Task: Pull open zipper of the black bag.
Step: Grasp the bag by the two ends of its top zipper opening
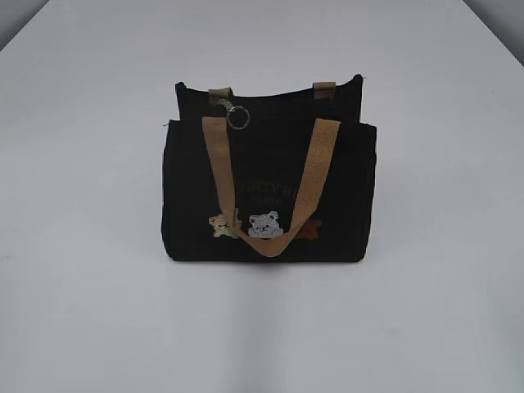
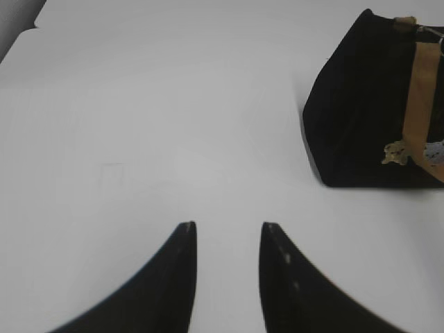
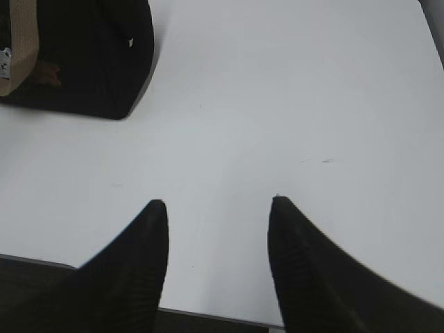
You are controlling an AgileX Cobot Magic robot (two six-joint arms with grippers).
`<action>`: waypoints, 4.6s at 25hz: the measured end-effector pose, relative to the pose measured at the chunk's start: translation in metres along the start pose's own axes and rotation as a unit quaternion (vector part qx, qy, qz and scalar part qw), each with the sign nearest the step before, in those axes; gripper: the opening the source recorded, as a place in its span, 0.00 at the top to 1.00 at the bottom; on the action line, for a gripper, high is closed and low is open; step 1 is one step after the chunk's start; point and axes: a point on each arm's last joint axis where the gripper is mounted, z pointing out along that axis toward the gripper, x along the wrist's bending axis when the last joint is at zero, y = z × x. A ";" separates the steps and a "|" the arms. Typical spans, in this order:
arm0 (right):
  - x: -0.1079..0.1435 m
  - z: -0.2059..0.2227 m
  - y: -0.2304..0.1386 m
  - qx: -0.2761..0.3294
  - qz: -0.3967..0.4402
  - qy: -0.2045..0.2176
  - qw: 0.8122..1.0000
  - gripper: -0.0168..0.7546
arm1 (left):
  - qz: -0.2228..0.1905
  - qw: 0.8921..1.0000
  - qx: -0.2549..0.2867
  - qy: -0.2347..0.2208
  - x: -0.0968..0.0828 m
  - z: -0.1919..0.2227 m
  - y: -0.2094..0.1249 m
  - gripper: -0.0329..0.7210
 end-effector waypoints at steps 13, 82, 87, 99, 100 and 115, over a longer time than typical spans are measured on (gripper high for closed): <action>0.000 0.000 0.000 0.000 0.000 0.000 1.000 0.50 | 0.067 0.989 0.007 -0.132 -0.001 0.131 0.076 0.51; 0.071 0.225 0.158 0.030 -0.136 0.360 0.923 0.52 | 0.203 0.890 0.027 -0.407 -0.098 0.361 0.058 0.63; 0.103 0.263 0.184 0.006 -0.159 0.347 0.924 0.52 | 0.222 0.879 0.029 -0.421 -0.105 0.358 0.056 0.87; 0.109 0.332 0.165 0.057 -0.344 0.319 0.881 0.55 | 0.223 0.879 0.029 -0.421 -0.104 0.358 0.057 0.87; 0.109 0.334 0.164 0.057 -0.344 0.316 0.882 0.57 | 0.224 0.879 0.029 -0.421 -0.104 0.358 0.057 0.87; 0.099 0.331 0.167 0.095 -0.252 0.319 0.909 0.98 | 0.226 0.878 0.030 -0.421 -0.104 0.359 0.056 0.87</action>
